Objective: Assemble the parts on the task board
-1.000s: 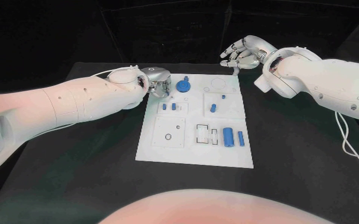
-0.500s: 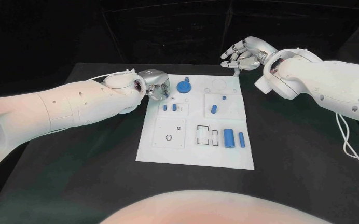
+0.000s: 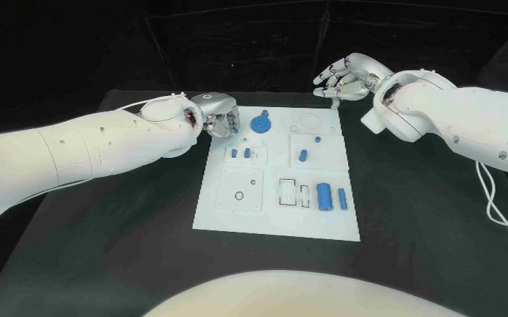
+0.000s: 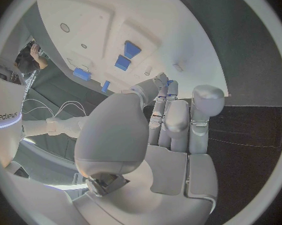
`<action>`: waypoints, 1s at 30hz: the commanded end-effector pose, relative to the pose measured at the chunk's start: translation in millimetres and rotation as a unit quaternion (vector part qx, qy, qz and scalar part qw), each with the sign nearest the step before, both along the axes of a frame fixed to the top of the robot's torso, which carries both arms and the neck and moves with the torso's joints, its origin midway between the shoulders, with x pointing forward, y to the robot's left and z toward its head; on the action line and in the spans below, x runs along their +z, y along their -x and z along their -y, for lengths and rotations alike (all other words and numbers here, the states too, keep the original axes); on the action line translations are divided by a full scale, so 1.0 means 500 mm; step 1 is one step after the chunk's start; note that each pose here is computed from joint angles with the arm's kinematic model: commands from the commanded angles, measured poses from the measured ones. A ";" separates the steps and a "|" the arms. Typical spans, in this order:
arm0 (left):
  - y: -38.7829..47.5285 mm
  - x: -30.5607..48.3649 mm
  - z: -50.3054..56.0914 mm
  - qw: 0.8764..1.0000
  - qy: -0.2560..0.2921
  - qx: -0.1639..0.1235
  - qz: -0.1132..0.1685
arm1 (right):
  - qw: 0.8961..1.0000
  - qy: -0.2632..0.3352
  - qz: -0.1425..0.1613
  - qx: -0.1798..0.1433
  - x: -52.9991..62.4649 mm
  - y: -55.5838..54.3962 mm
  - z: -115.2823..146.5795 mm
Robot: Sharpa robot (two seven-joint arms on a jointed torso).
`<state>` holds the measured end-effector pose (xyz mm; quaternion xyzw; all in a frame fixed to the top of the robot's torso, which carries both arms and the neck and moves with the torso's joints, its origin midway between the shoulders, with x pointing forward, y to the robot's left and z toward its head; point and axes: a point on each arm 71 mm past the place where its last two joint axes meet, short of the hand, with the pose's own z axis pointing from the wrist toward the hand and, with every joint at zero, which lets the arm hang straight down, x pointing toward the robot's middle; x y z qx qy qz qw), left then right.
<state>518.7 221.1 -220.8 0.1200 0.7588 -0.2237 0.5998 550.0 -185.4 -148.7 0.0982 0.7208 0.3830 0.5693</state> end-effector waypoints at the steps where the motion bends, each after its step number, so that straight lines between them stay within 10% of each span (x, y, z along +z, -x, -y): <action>1: 0.002 0.004 0.006 1.000 0.012 -0.001 -0.011 | 1.000 -0.003 0.004 0.003 0.004 0.000 -0.002; 30: 0.001 -0.002 0.043 0.999 0.011 -0.017 -0.031 | 1.000 -0.003 0.003 0.004 0.004 0.001 -0.003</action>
